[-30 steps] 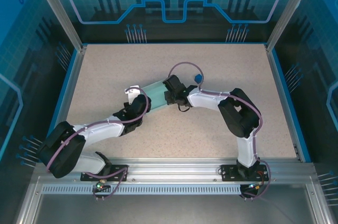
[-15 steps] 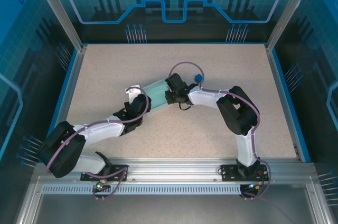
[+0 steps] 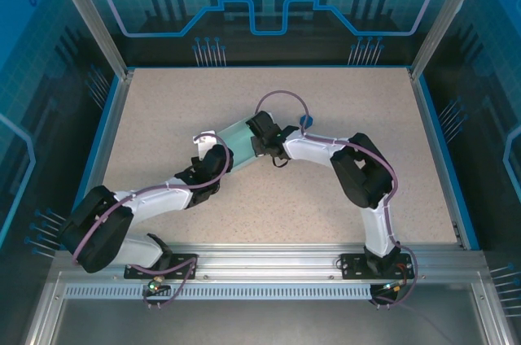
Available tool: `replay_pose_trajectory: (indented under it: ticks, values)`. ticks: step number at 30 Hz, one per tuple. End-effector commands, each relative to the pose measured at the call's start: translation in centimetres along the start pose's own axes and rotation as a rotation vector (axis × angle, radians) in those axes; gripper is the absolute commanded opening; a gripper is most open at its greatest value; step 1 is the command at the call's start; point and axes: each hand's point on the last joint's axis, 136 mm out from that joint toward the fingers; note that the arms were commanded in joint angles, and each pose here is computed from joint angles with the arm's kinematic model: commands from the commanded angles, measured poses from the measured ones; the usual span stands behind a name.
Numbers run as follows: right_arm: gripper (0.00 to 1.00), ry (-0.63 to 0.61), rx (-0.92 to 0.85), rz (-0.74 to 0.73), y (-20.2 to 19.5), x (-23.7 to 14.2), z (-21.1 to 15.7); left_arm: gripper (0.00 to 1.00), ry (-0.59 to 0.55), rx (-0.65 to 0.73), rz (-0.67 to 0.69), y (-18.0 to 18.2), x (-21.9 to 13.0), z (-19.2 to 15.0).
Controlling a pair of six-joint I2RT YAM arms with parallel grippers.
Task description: Fold the paper box
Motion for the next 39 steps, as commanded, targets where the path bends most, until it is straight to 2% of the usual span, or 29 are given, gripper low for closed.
replay_pose_trajectory:
  ticks: [1,8,14,23,39]
  values:
    - [0.1,0.134,-0.128,-0.118,-2.3,1.8,-5.1,0.0,0.018,0.019,-0.046,-1.4,0.1,0.2]
    - [0.17,0.117,-0.009,0.088,-0.9,0.7,-3.9,0.0,0.023,0.028,-0.039,-1.3,0.3,-0.2]
    - [0.25,0.118,0.051,0.181,-0.3,0.3,-3.4,0.0,0.025,0.035,-0.04,-1.4,0.4,-0.3]
    - [0.43,0.089,0.093,0.24,-0.3,-0.6,-2.3,0.0,0.025,0.045,-0.037,-1.3,0.5,-0.5]
    - [0.55,0.007,0.055,0.337,-1.0,-4.8,-1.1,0.0,0.015,0.064,-0.024,-1.3,0.5,0.1]
Point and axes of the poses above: each hand's point on the last joint's axis, 136 mm out from that joint toward the fingers, its own x axis out along the fingers, its own y axis along the line the jaws close on, z = x × y, and after that the axes turned 3 degrees about x, right-handed
